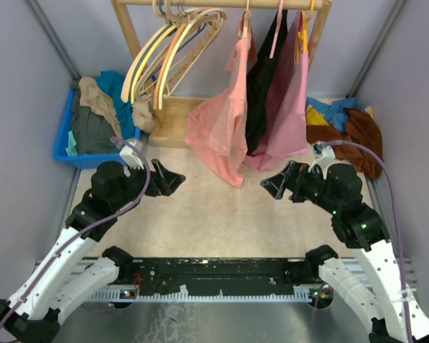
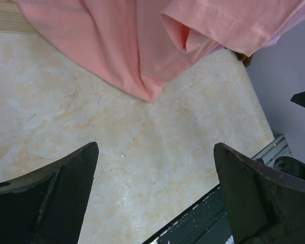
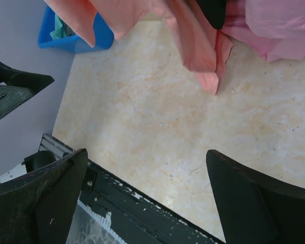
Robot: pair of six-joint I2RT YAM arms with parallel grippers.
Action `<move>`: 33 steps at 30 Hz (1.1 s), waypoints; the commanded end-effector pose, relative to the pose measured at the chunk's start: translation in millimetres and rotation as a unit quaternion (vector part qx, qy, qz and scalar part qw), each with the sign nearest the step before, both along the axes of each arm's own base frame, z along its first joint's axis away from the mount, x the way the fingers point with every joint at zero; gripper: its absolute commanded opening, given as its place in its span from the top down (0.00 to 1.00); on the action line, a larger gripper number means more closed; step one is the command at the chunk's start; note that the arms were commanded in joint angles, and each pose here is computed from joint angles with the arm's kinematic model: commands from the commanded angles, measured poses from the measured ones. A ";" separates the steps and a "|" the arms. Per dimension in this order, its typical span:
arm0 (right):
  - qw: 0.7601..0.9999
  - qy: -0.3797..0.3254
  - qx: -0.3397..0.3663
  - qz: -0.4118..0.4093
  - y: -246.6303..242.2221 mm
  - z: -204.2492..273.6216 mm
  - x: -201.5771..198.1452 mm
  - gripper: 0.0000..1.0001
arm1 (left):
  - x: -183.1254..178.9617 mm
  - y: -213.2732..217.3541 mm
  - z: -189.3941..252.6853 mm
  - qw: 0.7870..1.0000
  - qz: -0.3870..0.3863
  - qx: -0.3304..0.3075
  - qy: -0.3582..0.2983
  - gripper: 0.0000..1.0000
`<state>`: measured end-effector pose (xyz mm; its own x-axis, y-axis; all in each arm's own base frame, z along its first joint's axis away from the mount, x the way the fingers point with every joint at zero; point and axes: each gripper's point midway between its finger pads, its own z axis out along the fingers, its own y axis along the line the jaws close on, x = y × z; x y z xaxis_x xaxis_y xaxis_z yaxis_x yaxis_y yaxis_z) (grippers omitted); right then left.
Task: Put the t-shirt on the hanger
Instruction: Move the clothesline to the center of the board.
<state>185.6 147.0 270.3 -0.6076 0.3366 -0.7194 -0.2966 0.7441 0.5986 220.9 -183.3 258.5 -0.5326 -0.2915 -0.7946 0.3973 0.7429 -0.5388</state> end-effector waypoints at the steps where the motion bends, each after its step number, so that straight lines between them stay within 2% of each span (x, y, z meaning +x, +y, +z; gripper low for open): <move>1: 1.000 -0.021 0.012 -0.005 0.6 12.4 4.1 0.01 | -1.7 0.0 11.9 1.000 -0.003 -0.008 -0.023 0.00; 11: 1.000 0.001 0.011 -0.021 -1.1 -4.6 8.7 0.01 | 0.7 1.1 3.3 1.000 0.004 -0.004 -0.015 0.00; 20: 0.983 0.078 -0.019 -0.164 -28.9 -73.1 48.2 0.03 | 6.6 14.5 -2.2 0.999 0.048 0.003 -0.012 0.00; 22: 0.978 0.079 -0.021 -0.191 -32.9 -80.7 60.8 0.09 | 7.7 16.3 -2.6 0.998 0.052 0.005 -0.016 0.00; 24: 0.972 0.078 -0.026 -0.221 -38.0 -87.3 75.6 0.26 | 9.6 18.7 -4.4 0.998 0.061 0.008 -0.016 0.00; 26: 0.965 0.075 -0.027 -0.250 -42.7 -93.4 89.1 0.34 | 12.3 20.3 -6.1 0.997 0.068 0.010 -0.020 0.00; 33: 0.945 0.088 -0.025 -0.315 -55.9 -114.0 127.9 0.39 | 33.7 32.4 -21.0 0.992 0.120 0.038 -0.026 0.00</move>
